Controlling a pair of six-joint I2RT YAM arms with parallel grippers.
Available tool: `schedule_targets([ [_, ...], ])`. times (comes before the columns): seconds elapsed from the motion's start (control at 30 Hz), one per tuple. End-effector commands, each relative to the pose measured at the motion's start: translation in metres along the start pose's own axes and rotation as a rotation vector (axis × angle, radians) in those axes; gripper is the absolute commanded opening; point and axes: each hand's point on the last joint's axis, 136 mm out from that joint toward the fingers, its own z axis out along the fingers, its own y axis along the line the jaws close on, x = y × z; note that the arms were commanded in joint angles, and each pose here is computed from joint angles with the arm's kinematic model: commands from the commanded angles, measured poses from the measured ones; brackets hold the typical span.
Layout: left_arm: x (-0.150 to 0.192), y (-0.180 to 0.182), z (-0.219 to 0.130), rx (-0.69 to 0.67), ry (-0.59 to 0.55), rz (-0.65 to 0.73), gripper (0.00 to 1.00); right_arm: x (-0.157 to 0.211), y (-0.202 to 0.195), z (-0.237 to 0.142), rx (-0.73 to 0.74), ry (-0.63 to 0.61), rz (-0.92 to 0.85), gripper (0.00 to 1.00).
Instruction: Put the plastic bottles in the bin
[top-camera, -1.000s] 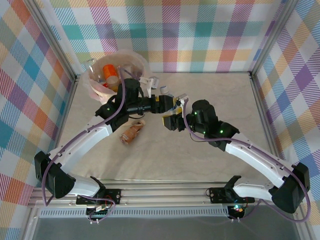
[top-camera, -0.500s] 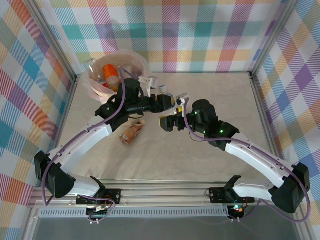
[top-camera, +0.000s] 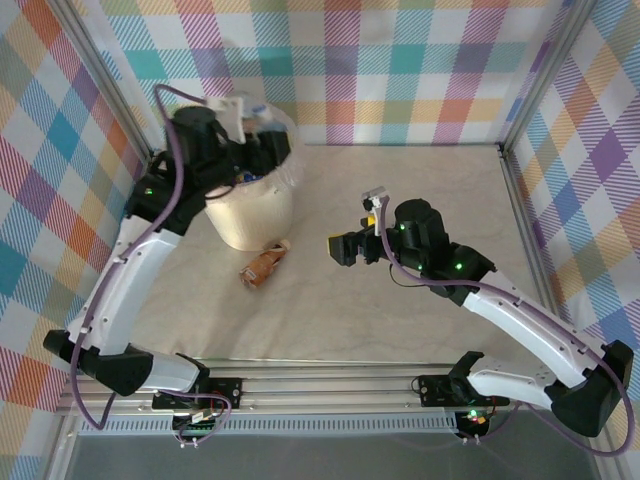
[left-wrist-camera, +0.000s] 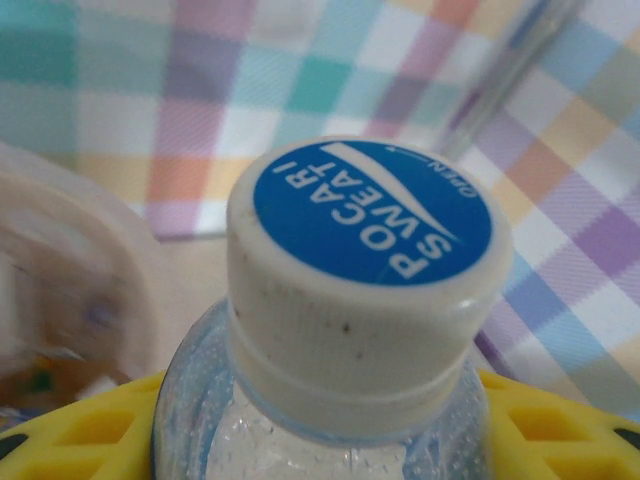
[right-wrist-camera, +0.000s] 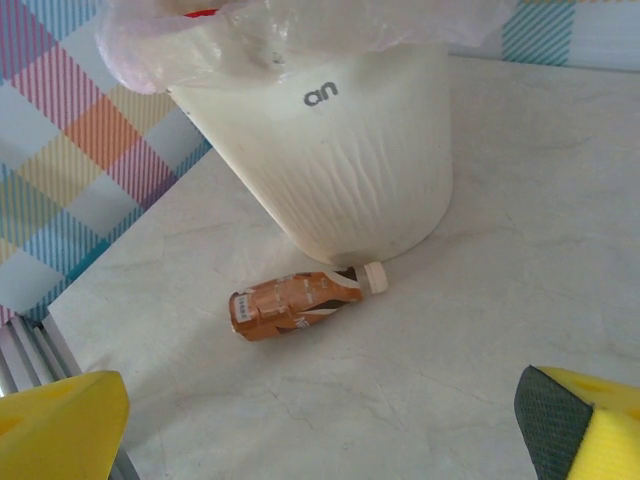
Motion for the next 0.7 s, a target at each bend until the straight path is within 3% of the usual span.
schedule_targets([
  [0.0, -0.018, 0.033, -0.003, -0.097, -0.009, 0.025, 0.33, -0.004, -0.007, -0.007, 0.05, 0.0, 0.025, 1.0],
  [0.27, -0.046, 0.103, 0.011, -0.124, -0.037, -0.186, 0.33, 0.004, -0.013, 0.0, 0.076, 0.033, 0.036, 1.0],
  [0.67, -0.018, 0.136, 0.046, -0.088, -0.024, -0.387, 0.35, 0.011, -0.017, 0.01, 0.091, 0.065, 0.028, 1.0],
])
